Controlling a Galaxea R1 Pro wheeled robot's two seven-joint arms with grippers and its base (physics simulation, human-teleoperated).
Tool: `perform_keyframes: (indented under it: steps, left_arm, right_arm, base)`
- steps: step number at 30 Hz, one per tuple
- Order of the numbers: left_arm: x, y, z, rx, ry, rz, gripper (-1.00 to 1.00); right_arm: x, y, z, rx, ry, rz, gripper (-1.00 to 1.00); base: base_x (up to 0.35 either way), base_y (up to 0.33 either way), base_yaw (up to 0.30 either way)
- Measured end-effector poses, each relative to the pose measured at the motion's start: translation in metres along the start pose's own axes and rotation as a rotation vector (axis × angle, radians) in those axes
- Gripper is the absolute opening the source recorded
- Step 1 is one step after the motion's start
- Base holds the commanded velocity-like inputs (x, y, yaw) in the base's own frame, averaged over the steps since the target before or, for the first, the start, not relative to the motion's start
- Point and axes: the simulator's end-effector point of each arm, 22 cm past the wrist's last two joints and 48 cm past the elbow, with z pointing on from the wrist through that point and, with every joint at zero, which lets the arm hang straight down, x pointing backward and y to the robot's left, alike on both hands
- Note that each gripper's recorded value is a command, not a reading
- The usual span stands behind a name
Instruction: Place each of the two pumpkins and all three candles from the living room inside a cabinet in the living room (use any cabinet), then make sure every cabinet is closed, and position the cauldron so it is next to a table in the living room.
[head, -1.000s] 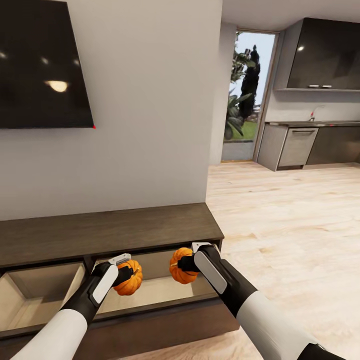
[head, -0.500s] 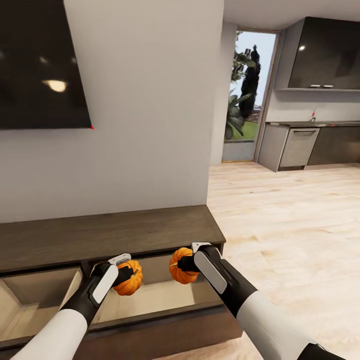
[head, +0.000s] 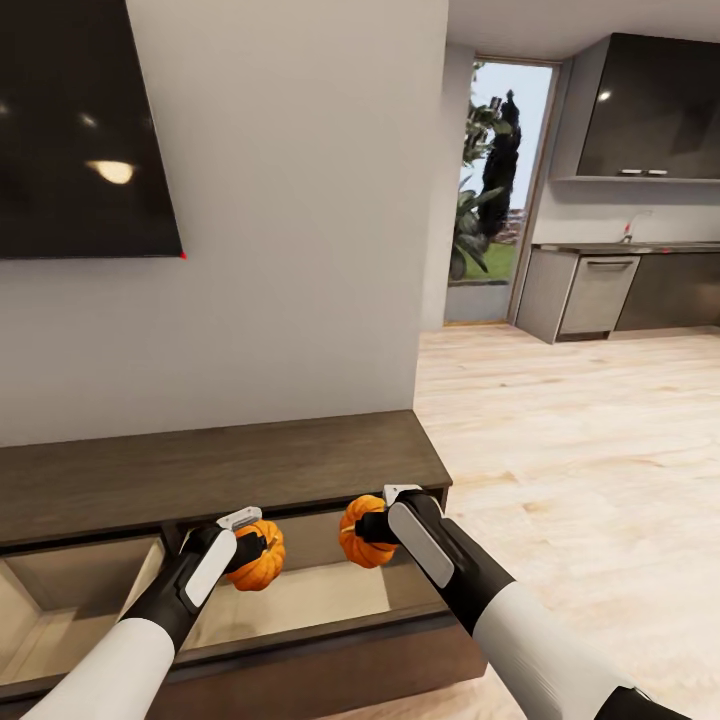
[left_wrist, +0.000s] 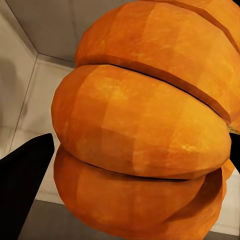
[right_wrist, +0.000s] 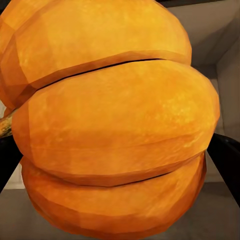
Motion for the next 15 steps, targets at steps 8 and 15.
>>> perform_keyframes:
  steps: [8,15]
  left_arm:
    - [0.005,0.002,0.005,0.000,0.001,0.000,-1.00]
    - [0.016,0.005,0.016,0.001,0.002,0.000,-1.00]
  right_arm:
    - [0.005,-0.001,0.005,0.000,0.001,0.000,-1.00]
    - [0.018,-0.002,0.016,0.000,0.001,-0.001,-1.00]
  base:
    - [0.000,0.000,0.000]
    - [0.000,0.000,0.000]
